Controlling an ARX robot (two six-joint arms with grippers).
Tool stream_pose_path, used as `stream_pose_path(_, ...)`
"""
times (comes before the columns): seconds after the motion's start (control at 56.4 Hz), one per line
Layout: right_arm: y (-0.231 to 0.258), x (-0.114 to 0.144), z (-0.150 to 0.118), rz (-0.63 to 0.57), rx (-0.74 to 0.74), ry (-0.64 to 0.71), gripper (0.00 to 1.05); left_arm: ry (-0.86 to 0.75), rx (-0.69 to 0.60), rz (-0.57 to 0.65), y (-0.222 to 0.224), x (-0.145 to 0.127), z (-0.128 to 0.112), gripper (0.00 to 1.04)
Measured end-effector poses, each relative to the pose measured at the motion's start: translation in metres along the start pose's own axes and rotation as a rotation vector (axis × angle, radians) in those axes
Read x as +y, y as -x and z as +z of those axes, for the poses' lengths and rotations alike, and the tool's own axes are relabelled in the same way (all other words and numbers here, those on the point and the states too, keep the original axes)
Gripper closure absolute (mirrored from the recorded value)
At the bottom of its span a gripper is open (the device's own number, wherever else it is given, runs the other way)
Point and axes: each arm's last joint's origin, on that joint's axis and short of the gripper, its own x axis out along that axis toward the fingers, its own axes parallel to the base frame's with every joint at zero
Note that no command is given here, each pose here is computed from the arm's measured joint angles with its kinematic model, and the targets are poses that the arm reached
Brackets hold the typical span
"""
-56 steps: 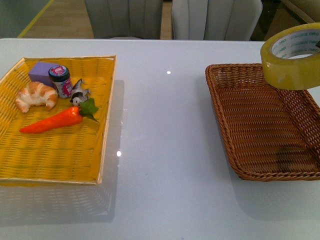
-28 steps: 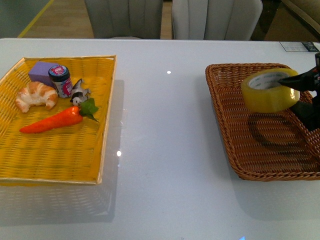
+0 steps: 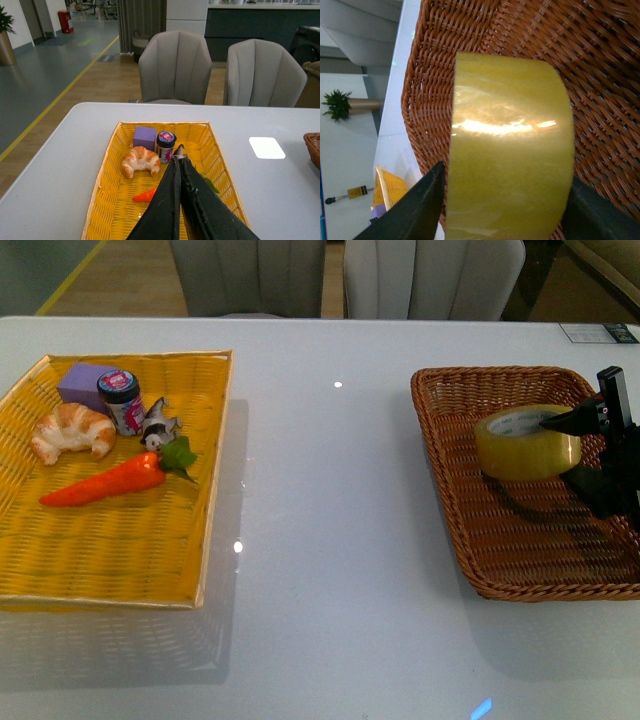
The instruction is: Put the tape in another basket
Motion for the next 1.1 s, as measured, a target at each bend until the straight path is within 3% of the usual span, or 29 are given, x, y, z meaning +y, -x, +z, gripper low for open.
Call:
stream_pose_path(0.124,0.02,-0.002,0.001,0.012,-0.012,-0.008,0.08,0.0,0.004,0.0,0.0,0.0,0.0,1.03)
stream_pose_path(0.408,0.107,0.038,0.018,0.202,-0.124,0.053,0.09,0.0,0.003,0.0,0.0,0.0,0.0,1.03)
stream_pose_path(0.514,0.143,0.047,0.012,0.2,-0.156,0.107,0.09,0.0,0.003,0.0,0.0,0.0,0.0,1.03)
stream_pose_path(0.638,0.202,0.066,-0.007,0.215,-0.235,0.278,0.1,0.0,0.003,0.0,0.0,0.0,0.0,1.03)
stream_pose_path(0.744,0.229,0.076,-0.021,0.193,-0.533,0.656,0.28,0.0,0.003,0.0,0.0,0.0,0.0,1.03)
stream_pose_path(0.851,0.238,0.073,-0.037,0.113,-0.585,0.942,0.48,0.0,0.003,0.0,0.0,0.0,0.0,1.03)
stream_pose_path(1.099,0.251,0.064,-0.063,0.067,-0.591,1.081,0.93,0.0,0.003,0.0,0.0,0.0,0.0,1.03)
